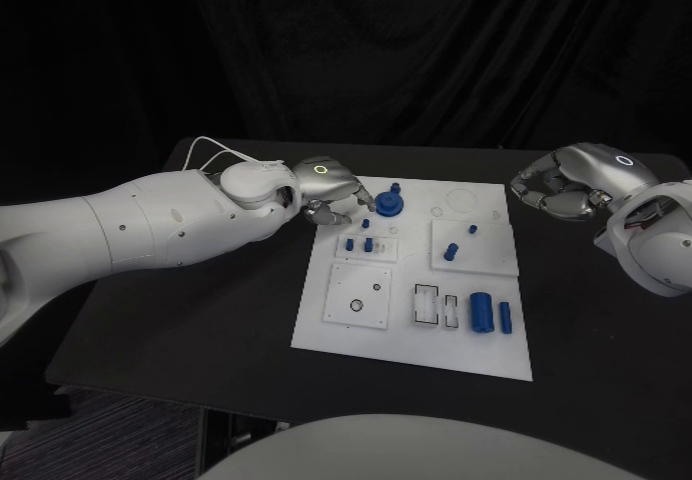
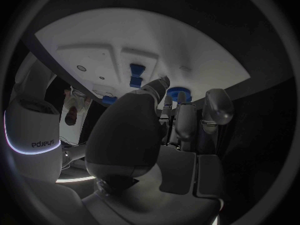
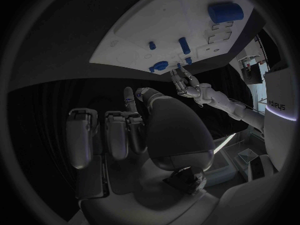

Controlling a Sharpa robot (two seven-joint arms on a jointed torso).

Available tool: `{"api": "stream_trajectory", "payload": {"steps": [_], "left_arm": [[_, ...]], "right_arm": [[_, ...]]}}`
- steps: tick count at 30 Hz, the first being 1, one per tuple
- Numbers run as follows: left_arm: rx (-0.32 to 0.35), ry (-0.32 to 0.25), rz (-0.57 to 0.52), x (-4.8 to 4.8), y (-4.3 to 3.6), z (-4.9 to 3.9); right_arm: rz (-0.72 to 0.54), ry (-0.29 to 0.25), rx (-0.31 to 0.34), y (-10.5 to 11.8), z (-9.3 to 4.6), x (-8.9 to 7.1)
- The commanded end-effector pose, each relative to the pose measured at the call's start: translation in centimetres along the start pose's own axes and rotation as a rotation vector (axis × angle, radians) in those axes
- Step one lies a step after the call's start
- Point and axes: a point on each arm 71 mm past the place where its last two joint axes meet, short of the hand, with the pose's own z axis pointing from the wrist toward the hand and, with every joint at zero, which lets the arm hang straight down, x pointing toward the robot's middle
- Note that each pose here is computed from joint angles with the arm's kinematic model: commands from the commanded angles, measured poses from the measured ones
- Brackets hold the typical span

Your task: Assemble the parts on the task board

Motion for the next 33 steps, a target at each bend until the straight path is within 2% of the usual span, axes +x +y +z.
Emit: {"api": "stream_trajectory", "payload": {"steps": [1, 3, 8, 11, 13, 16, 20, 22, 24, 26, 27, 30, 33], "left_arm": [[-0.03, -0.196, 0.05, -1.19, 0.78, -1.33], [-0.053, -0.26, 0.066, -1.55, 1.34, -2.37], [-0.112, -0.353, 0.048, -2.02, 2.46, -4.66], [-0.143, -0.382, -0.027, -2.11, 3.07, -6.14], [-0.141, -0.404, -0.097, -2.19, 3.28, -7.0], [-0.117, -0.466, -0.232, -2.49, 3.45, -8.54], [-0.083, -0.516, -0.484, -2.61, 3.46, -10.15], [-0.072, -0.523, -0.62, -2.38, 3.37, -10.58], [-0.061, -0.529, -0.812, -1.86, 3.2, -10.94], [-0.052, -0.54, -0.99, -1.26, 3.01, -11.08], [-0.045, -0.552, -1.142, -0.73, 2.85, -11.09], [-0.035, -0.573, -1.336, 0.12, 2.47, -11.03], [-0.019, -0.587, -1.452, 0.8, 2.0, -10.93]], "right_arm": [[0.003, -0.024, -0.001, 0.0, -0.2, -0.2], [0.005, -0.029, -0.001, 0.0, -0.4, -0.2], [0.008, -0.028, -0.005, 0.2, -0.4, -0.3], [0.007, -0.008, -0.014, 0.6, -0.3, -0.3], [0.005, 0.01, -0.016, 0.8, -0.2, -0.4], [-0.003, 0.046, -0.024, 1.5, 0.3, -0.7], [-0.02, 0.072, -0.053, 2.4, 1.0, -0.9], [-0.036, 0.081, -0.07, 2.8, 1.2, -0.9], [-0.054, 0.099, -0.088, 3.3, 1.6, -0.7], [-0.068, 0.126, -0.097, 3.7, 1.9, -0.5], [-0.078, 0.153, -0.103, 4.0, 2.2, -0.1], [-0.09, 0.193, -0.111, 4.3, 2.4, 0.6], [-0.111, 0.217, -0.131, 4.6, 2.4, 1.3]]}}
